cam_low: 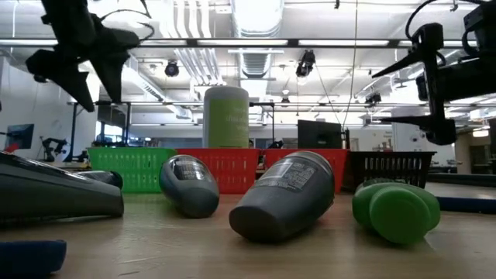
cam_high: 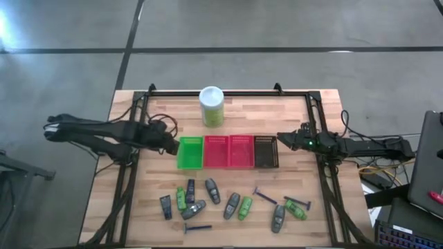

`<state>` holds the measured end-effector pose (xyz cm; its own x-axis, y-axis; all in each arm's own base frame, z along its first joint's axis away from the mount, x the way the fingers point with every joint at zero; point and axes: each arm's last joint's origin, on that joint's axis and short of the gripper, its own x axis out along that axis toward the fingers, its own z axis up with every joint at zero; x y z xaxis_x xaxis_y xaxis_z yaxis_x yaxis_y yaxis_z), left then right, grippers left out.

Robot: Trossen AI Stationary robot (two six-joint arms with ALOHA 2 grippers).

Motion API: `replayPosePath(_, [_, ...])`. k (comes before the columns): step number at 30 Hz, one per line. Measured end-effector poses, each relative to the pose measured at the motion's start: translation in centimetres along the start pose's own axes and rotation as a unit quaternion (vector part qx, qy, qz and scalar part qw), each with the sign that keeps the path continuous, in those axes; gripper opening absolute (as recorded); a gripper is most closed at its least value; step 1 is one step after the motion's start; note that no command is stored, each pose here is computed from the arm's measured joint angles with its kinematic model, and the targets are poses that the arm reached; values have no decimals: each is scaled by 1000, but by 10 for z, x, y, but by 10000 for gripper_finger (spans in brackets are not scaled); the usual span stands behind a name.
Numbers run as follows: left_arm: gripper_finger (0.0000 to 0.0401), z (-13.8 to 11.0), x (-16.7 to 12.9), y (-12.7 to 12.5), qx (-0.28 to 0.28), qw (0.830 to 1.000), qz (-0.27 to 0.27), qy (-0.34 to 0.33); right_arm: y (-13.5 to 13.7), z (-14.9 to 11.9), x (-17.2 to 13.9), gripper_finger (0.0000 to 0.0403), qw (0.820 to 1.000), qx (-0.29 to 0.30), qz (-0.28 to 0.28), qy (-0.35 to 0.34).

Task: Pick & Place Travel size toiletries
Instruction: Put the gray deodorant into the green bin

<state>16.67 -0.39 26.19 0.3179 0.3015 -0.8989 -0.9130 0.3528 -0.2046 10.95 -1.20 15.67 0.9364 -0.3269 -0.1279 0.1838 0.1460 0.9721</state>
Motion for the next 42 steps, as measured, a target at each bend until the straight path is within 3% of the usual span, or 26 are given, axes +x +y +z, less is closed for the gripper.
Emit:
replayPosePath(7, [300,3,-1,-7,2,1000,5,-12,23,3,1,364,999,-31,-6,15])
replayPosePath(12, [301,5,-2,-6,4,999,10,-37,48,3,1,364,988,-70,-101,93])
replayPosePath(15, [300,6,-2,-6,4,998,16,-56,62,4,3,364,973,-93,-174,118])
replayPosePath(18, [300,6,-2,-6,4,997,20,-68,81,4,8,364,959,-108,-210,154])
replayPosePath(28, [300,7,-2,-5,14,996,25,-80,109,-14,33,364,890,-65,-359,273])
replayPosePath(35, [300,7,-2,-6,89,993,29,-78,122,-51,40,364,852,-11,-432,294])
replayPosePath(42, [300,10,-2,-11,203,975,13,-89,130,-99,42,364,829,38,-487,272])
